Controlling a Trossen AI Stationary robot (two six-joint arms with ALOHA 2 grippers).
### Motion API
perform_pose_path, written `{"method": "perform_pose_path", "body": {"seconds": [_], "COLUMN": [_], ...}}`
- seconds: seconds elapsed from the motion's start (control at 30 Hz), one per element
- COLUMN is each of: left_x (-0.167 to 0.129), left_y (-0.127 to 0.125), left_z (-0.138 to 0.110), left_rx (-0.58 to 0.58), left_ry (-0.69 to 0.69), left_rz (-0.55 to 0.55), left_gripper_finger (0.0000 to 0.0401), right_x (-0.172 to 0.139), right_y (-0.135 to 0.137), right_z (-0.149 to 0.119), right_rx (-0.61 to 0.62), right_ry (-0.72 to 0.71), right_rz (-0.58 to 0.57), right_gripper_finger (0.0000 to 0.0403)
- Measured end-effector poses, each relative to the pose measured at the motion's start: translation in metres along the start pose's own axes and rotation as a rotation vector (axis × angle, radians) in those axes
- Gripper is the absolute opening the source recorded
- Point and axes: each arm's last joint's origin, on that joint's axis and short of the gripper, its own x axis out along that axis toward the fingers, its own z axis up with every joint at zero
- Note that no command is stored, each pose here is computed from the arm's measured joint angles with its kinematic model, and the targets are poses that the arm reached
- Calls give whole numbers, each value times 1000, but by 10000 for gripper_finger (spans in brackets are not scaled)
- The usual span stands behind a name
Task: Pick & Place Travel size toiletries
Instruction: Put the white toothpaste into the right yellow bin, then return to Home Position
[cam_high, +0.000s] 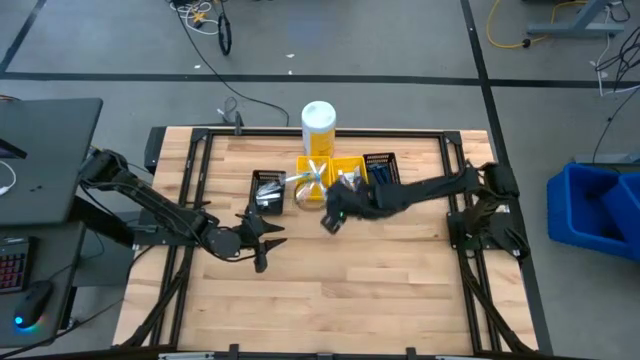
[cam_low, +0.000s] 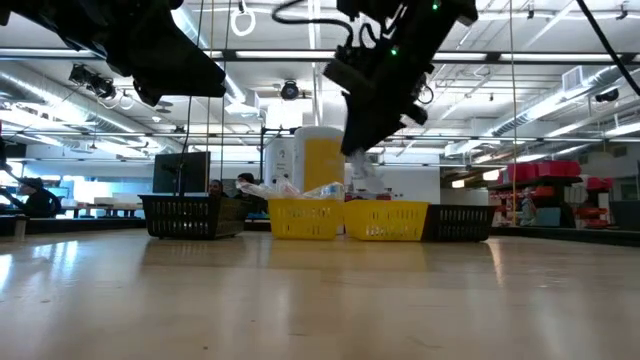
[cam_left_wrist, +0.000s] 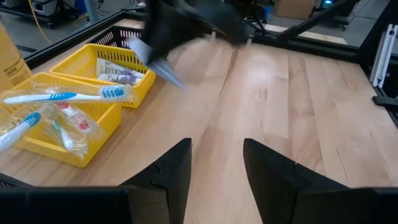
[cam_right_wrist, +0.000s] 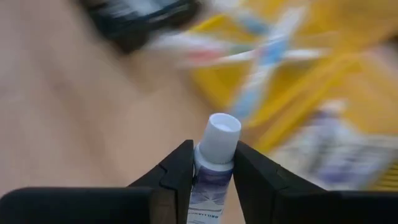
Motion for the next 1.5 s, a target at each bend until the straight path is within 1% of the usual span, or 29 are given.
{"method": "perform_pose_path", "body": {"seconds": [0.13, 0.2, 0.27, 0.33, 0.47, 0.57, 0.67, 0.87, 0.97, 1.13, 1.2, 1.23, 1.3, 1.37, 1.43, 1.5], "left_x": [0, 0, 0, 0, 0, 0, 0, 0, 0, 0, 0, 0, -1, -6, -14, -22], "left_y": [0, 0, 0, 0, 0, 0, 0, 0, 0, 0, -1, 0, 2, 5, 10, 14], "left_z": [0, 0, 0, 0, 0, 0, 0, 0, 0, 0, -1, 0, 2, 10, 19, 29], "left_rx": [-2, -6, -8, -9, -10, -11, -6, -2, -6, -2, -17, -2, 15, -2, 1, 6], "left_ry": [0, 0, 1, -1, -1, -1, -2, -1, -1, 5, 14, 14, -11, -63, -101, -131], "left_rz": [0, 0, 0, 3, 3, 3, 3, 4, 3, -8, -27, -26, 14, 49, 45, 17], "left_gripper_finger": [155, 155, 155, 155, 155, 155, 155, 155, 155, 155, 155, 155, 155, 155, 155, 155], "right_x": [5, 13, 25, 40, 58, 65, 68, 70, 69, 58, 52, 46, 29, 9, -11, -33], "right_y": [-33, -50, -64, -78, -98, -108, -114, -113, -112, -112, -111, -111, -109, -107, -104, -101], "right_z": [14, 18, 22, 20, 21, 16, 14, 12, 12, 17, 21, 23, 30, 37, 40, 42], "right_rx": [54, 93, 140, 156, 189, 166, 142, 140, 124, 123, 87, 59, 26, 7, -38, -74], "right_ry": [-19, -3, 3, 25, 6, 5, 15, 47, 45, 22, -11, -29, -91, -153, -197, -249], "right_rz": [-157, -193, -194, -208, -173, -166, -177, -101, -97, -89, -87, -86, -68, -43, -23, 3], "right_gripper_finger": [109, 109, 112, 114, 112, 114, 124, 174, 200, 229, 237, 240, 245, 248, 250, 249]}}
